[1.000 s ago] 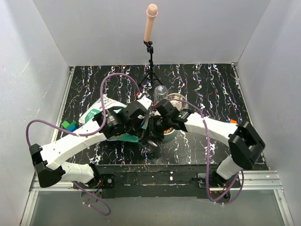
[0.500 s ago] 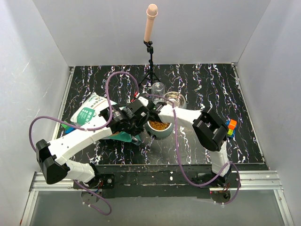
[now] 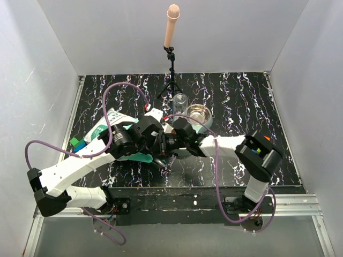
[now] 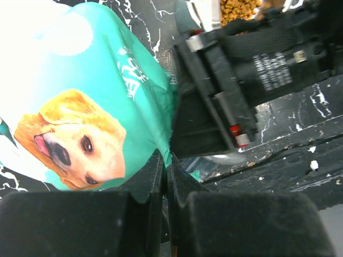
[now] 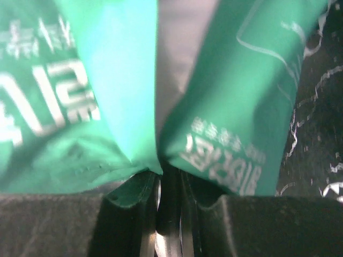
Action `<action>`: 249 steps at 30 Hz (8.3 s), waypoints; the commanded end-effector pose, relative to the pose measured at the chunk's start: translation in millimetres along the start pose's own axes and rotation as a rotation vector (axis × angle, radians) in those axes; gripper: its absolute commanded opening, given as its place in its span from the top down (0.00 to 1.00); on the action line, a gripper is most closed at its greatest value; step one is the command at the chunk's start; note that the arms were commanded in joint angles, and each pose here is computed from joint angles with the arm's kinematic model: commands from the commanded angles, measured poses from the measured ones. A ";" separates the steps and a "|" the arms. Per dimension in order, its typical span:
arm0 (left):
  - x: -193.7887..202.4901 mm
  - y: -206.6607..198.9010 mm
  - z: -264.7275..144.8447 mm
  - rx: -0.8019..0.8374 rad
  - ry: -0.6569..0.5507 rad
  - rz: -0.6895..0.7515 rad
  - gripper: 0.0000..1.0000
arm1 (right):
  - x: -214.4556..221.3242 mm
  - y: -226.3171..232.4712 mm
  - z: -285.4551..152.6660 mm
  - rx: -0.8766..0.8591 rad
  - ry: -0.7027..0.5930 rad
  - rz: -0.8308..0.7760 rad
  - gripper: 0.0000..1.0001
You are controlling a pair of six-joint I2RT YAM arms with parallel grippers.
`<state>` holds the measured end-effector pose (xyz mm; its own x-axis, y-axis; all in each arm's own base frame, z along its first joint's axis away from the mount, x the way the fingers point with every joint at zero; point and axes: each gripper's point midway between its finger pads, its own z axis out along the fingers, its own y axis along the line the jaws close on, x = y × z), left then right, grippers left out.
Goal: Serve the pet food
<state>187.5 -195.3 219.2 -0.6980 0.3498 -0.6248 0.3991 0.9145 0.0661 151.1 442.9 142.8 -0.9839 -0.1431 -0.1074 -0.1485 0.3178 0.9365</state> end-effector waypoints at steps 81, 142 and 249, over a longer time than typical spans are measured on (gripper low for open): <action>-80.3 -11.4 -64.0 0.130 -0.303 -0.211 1.00 | -47.7 -34.5 -279.7 0.121 -0.344 0.257 0.99; -97.9 -27.6 -80.6 0.244 -0.364 -0.110 1.00 | -88.4 -101.3 -321.7 1.320 -0.017 0.366 0.99; -119.6 -36.5 -134.3 0.383 -0.367 -0.267 1.00 | -8.8 73.0 -137.5 0.729 -0.265 -0.633 0.45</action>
<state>178.3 -237.5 314.9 -0.6943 0.1676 -0.6999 0.4228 0.8820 -0.2082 158.9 331.0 246.2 -0.7368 -0.3082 -0.6018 -0.5720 0.7587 0.3117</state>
